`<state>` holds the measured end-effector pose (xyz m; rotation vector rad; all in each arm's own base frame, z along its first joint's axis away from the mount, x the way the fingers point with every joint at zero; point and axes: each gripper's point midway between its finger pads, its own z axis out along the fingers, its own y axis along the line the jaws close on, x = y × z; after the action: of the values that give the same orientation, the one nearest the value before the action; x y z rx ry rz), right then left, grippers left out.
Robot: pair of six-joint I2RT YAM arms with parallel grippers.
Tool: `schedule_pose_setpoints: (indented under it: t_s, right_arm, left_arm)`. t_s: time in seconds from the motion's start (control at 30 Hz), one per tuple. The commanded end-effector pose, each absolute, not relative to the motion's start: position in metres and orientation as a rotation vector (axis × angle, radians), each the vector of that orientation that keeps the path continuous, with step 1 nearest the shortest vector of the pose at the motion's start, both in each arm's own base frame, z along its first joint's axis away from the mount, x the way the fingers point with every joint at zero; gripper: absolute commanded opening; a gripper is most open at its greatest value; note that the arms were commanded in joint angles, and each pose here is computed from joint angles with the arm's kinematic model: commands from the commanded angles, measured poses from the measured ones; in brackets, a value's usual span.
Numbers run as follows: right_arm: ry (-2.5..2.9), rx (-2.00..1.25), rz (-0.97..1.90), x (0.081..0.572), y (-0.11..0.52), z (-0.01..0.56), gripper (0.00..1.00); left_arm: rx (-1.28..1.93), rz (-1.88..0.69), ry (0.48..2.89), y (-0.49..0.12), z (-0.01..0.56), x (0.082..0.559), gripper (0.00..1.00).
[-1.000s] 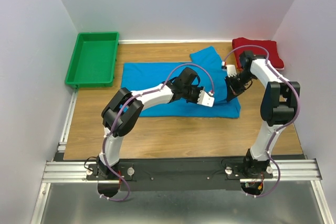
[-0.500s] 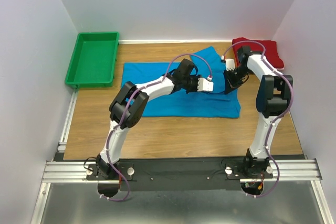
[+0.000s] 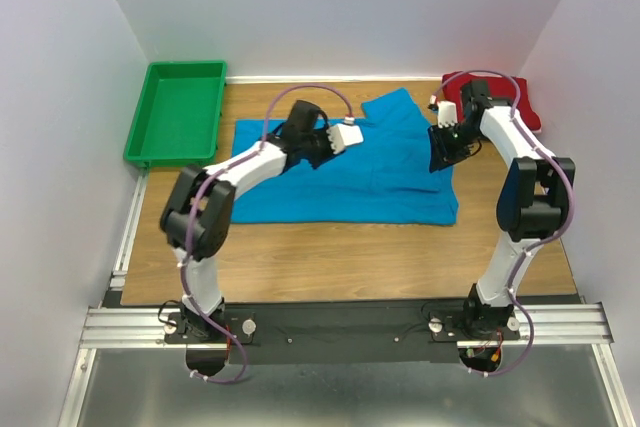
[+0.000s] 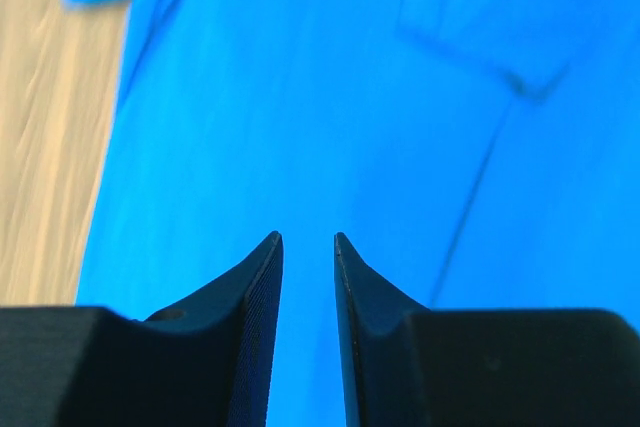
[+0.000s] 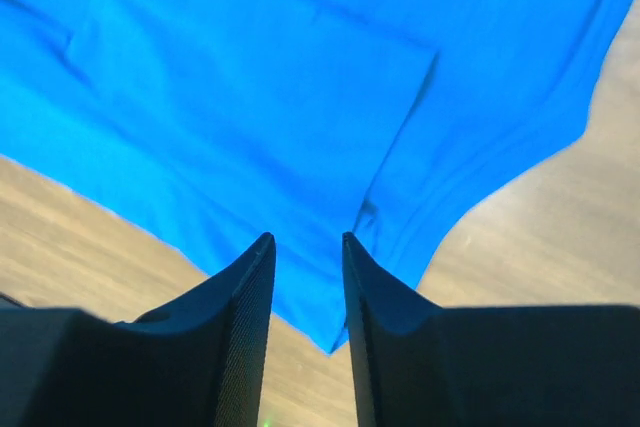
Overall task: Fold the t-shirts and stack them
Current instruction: Fold the tshirt
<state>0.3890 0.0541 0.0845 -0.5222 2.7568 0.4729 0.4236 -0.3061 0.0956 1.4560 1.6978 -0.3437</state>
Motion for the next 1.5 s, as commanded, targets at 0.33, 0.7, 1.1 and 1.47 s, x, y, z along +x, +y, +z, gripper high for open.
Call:
schedule_pose_setpoints:
  t_s: [0.33, 0.7, 1.1, 1.47]
  right_arm:
    - [2.890, -0.674, 0.293, 0.335, 0.030, 0.022, 0.30]
    - [3.006, -0.797, 0.199, 0.272, 0.012, -0.011, 0.30]
    - [2.858, -0.803, 0.489, 0.256, 0.049, 0.073, 0.37]
    - [2.578, -0.503, 0.421, 0.474, 0.066, 0.119, 0.42]
  left_arm:
    - [1.422, -0.250, 2.146, -0.154, 0.038, 0.344, 0.34]
    - [1.608, -0.197, 2.291, -0.105, -0.020, 0.272, 0.32]
    - [1.562, -0.264, 1.994, -0.135, 0.083, 0.289, 0.41]
    - [1.274, -0.262, 2.035, -0.079, 0.162, 0.465, 0.52]
